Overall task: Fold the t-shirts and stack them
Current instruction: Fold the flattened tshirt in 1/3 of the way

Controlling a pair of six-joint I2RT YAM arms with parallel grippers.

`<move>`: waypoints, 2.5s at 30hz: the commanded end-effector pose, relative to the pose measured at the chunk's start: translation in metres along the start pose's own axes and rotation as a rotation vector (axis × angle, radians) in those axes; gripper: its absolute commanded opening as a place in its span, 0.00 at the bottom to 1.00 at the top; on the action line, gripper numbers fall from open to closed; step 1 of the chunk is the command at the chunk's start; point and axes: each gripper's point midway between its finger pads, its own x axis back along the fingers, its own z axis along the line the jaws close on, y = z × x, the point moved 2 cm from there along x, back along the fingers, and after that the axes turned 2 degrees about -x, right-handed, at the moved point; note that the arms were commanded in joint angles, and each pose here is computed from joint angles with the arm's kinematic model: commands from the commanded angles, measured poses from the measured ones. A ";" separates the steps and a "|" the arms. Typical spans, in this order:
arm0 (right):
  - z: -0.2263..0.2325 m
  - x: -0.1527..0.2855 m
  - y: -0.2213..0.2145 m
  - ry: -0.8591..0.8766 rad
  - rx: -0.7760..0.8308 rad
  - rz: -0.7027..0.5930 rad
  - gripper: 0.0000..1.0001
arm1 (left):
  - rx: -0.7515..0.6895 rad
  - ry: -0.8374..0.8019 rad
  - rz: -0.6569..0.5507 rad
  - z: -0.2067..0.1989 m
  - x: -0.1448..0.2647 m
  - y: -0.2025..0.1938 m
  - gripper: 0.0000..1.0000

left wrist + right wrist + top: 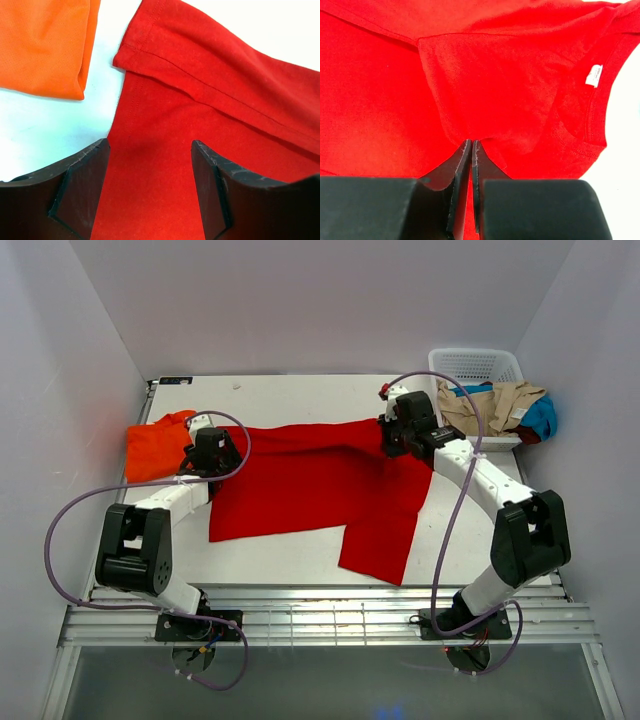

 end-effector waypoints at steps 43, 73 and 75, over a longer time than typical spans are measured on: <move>-0.099 -0.085 0.012 -0.316 -0.135 0.038 0.12 | 0.070 0.042 -0.117 0.003 -0.050 0.073 0.38; -0.152 -0.136 0.061 -0.189 -0.176 -0.093 0.26 | 0.030 0.057 -0.080 -0.007 -0.119 0.064 0.11; -0.155 -0.138 0.060 -0.191 -0.182 -0.084 0.28 | 0.024 0.063 -0.060 -0.007 -0.124 0.060 0.12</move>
